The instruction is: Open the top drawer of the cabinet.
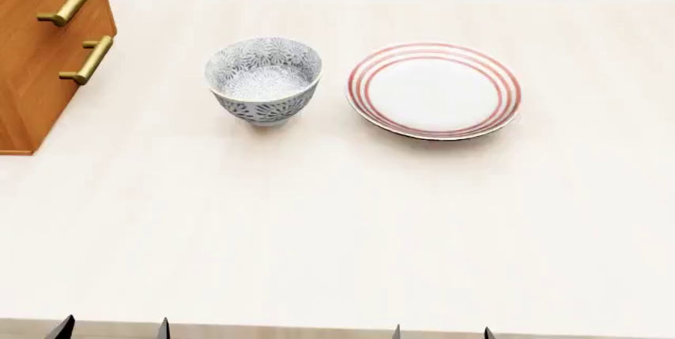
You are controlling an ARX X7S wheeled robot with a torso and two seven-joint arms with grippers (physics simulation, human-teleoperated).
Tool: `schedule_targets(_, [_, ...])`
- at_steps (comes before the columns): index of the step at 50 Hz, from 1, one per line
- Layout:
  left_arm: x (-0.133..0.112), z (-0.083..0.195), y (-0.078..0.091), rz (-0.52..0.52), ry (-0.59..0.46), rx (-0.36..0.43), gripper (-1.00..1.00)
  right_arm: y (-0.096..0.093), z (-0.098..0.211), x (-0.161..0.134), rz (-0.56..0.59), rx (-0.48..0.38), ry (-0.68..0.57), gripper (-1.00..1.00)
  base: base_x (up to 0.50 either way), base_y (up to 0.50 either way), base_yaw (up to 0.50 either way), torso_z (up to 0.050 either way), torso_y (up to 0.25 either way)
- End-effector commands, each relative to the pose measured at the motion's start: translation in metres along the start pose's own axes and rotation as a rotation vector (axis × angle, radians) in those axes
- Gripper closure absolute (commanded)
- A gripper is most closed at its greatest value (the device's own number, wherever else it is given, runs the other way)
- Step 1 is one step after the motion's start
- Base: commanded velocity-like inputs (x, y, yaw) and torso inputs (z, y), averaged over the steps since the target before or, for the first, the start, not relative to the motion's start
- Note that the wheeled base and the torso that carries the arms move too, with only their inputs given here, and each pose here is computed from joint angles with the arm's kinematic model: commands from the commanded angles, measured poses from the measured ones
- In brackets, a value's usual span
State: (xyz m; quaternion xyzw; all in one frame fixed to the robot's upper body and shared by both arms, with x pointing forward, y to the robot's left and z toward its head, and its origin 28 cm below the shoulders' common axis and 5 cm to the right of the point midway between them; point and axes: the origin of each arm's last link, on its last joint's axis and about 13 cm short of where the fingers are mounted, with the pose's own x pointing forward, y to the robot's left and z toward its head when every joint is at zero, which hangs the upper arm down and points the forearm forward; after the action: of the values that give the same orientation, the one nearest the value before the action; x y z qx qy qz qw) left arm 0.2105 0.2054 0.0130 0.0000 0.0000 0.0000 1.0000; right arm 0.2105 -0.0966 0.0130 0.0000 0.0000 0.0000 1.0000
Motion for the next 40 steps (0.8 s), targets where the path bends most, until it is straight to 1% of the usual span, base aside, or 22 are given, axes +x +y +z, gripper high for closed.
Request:
schedule_targets(1, [-0.0001,0.0006,0.0,0.0,0.001,-0.001,-1.0,0.0005,-0.0003,0.0003,0.001,-0.001,0.002,-1.0,0.0,0.0,0.0,0.0,0.0])
schedule_targets(17, [0.0001,-0.0002,-0.0002,0.0,0.011,0.002,-1.0,0.0005,-0.0012,0.0007,0.002,-0.003,0.006,-1.0,0.0,0.0,0.0,0.0,0.0])
schedule_targets(18, [-0.0013,-0.0032,-0.0015,-0.014,0.018,0.003,-1.0,0.001,-0.0041,0.0004,0.009,-0.02,0.021,-1.0,0.0,0.0,0.0,0.0,0.0])
schedule_targets(19, [0.0,-0.0004,-0.0002,0.001,0.012,0.003,-1.0,0.0005,-0.0012,0.0006,0.002,-0.004,0.007,-1.0,0.0,0.0,0.0,0.0,0.0])
schedule_targets(40, [0.0001,-0.0016,-0.0006,-0.009,0.028,0.013,-1.0,0.0008,-0.0013,0.0002,0.004,-0.008,0.012,-1.0,0.0,0.0,0.0,0.0,0.0])
